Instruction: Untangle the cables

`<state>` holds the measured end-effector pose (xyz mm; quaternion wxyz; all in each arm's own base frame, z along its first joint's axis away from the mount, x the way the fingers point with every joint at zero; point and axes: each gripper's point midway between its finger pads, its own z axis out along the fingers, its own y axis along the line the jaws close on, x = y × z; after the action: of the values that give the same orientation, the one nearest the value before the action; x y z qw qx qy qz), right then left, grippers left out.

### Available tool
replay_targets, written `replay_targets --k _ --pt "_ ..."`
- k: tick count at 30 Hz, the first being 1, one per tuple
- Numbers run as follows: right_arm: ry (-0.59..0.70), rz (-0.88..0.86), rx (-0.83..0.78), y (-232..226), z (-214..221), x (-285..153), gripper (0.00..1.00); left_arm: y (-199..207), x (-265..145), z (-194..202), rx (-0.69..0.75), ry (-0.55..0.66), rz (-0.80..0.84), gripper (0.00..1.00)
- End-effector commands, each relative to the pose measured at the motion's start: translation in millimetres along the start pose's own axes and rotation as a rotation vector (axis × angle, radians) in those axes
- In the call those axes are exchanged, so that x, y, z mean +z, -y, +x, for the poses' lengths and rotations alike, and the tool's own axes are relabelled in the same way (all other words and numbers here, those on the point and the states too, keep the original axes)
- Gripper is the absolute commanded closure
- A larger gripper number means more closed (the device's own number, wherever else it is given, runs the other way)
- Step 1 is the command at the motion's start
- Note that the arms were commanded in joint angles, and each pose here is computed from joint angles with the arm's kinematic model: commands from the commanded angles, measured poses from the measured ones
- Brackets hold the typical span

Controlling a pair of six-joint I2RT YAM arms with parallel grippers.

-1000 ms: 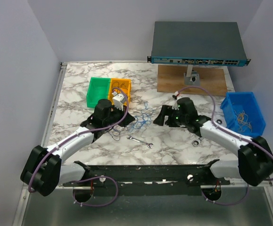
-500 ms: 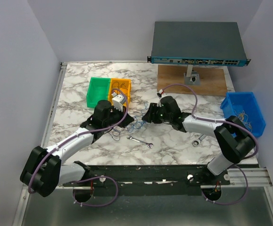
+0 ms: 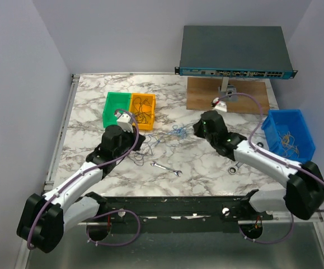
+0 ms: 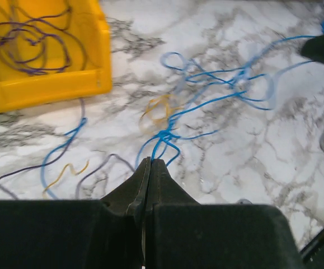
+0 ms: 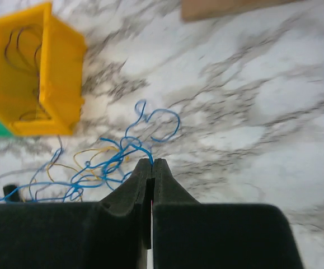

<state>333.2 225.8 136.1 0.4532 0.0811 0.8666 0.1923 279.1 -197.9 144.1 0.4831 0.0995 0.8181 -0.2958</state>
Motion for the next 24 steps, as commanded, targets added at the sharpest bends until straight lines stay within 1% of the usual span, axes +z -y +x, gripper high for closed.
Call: replay_targets --k 1,4,9,11,15,17,18,20,21,24 --pt "0.274 0.415 0.023 79.2 -61.6 -50.5 1.00 -46.9 -12.3 -4.3 -0.099 0.064 -0.214 1.00" --pt "0.385 0.467 0.056 91.1 -89.0 -82.0 0.99 -55.1 -13.2 -3.0 -0.122 0.060 -0.241 1.00" --pt "0.509 0.453 0.092 90.8 -125.0 -121.2 0.99 -59.7 -10.1 2.2 -0.129 0.030 -0.259 1.00" --pt "0.543 0.457 0.076 88.9 -139.4 -134.1 0.99 -66.2 -10.9 1.8 -0.131 0.034 -0.293 1.00" --pt "0.568 0.439 0.049 78.6 -161.7 -151.0 0.99 -65.8 -8.6 2.8 -0.117 0.022 -0.285 1.00" --pt "0.626 0.507 0.057 86.0 -179.8 -172.6 0.99 -73.1 -9.0 4.9 -0.128 0.010 -0.326 1.00" --pt "0.660 0.548 0.055 90.6 -189.6 -184.9 0.99 -78.8 -9.9 7.6 -0.146 0.003 -0.349 1.00" --pt "0.726 0.611 0.063 95.7 -212.0 -211.8 0.99 -88.1 -9.7 14.6 -0.230 -0.005 -0.348 1.00" --pt "0.751 0.633 0.059 96.0 -223.3 -224.1 1.00 -89.7 -8.8 17.2 -0.264 -0.014 -0.329 1.00" --pt "0.801 0.674 0.058 95.2 -246.8 -252.2 0.99 -103.0 -11.8 20.3 -0.328 -0.017 -0.362 1.00"
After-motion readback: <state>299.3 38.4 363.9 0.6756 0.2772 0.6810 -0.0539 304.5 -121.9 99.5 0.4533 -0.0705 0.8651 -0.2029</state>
